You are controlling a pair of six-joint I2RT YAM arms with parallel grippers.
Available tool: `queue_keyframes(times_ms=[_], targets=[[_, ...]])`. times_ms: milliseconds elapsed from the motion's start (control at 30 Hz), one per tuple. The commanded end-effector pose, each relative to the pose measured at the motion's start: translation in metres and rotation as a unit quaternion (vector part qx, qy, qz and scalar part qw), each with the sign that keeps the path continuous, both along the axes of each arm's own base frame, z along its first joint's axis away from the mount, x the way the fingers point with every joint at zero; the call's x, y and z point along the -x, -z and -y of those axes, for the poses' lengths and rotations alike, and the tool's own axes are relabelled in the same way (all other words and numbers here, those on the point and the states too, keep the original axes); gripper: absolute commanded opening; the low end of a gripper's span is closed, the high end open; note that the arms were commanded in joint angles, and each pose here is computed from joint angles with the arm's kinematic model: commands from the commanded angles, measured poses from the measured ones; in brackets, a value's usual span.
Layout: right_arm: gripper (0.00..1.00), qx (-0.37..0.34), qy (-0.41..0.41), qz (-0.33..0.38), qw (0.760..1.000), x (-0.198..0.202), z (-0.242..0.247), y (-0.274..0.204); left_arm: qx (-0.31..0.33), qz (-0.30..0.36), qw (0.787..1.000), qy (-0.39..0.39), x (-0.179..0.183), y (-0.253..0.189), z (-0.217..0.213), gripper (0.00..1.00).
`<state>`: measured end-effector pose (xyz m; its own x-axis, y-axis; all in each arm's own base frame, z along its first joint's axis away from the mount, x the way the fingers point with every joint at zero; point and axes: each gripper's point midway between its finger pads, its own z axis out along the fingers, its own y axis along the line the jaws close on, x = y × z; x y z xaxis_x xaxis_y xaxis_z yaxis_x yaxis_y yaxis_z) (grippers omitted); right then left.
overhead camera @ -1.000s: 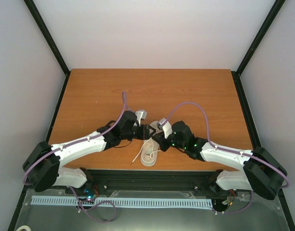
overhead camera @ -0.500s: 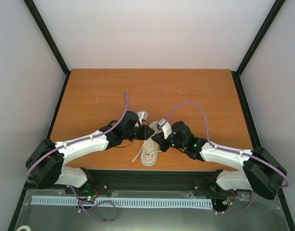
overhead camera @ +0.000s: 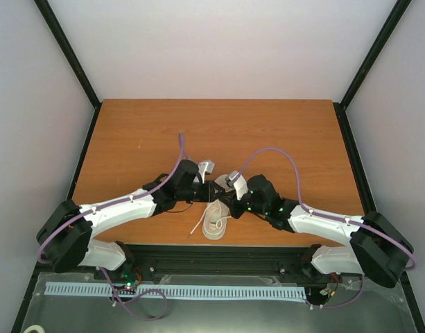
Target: Tie the shoes
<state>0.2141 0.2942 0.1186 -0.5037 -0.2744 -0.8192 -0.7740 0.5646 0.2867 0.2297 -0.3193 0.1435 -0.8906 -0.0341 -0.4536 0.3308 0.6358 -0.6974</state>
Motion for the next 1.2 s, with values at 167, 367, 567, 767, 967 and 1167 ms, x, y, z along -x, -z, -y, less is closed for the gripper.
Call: queue_keyframes(times_ms=[167, 367, 567, 767, 967, 1167], targets=[[0.08, -0.018, 0.023, 0.024, 0.999, -0.009, -0.001, -0.021, 0.009, 0.013, 1.0, -0.021, -0.003, -0.008, -0.007, 0.01], [0.59, -0.012, 0.066, 0.01, 0.998, -0.007, 0.019, -0.028, -0.001, 0.018, 0.999, -0.036, -0.006, -0.005, -0.014, 0.01], [0.69, -0.021, 0.045, -0.025, 0.998, 0.018, 0.028, -0.019, 0.0, 0.022, 0.999, -0.044, -0.007, -0.004, -0.016, 0.01], [0.75, -0.024, -0.01, -0.05, 0.998, 0.038, 0.021, -0.001, -0.001, 0.027, 0.999, -0.044, -0.003, -0.002, -0.021, 0.01], [0.74, -0.044, -0.051, -0.09, 0.994, 0.046, 0.008, 0.0, -0.005, 0.037, 0.999, -0.033, -0.001, -0.005, -0.022, 0.01], [0.55, -0.05, -0.085, -0.112, 0.989, 0.065, 0.01, -0.001, -0.012, 0.044, 0.998, -0.033, 0.001, -0.006, -0.027, 0.01]])
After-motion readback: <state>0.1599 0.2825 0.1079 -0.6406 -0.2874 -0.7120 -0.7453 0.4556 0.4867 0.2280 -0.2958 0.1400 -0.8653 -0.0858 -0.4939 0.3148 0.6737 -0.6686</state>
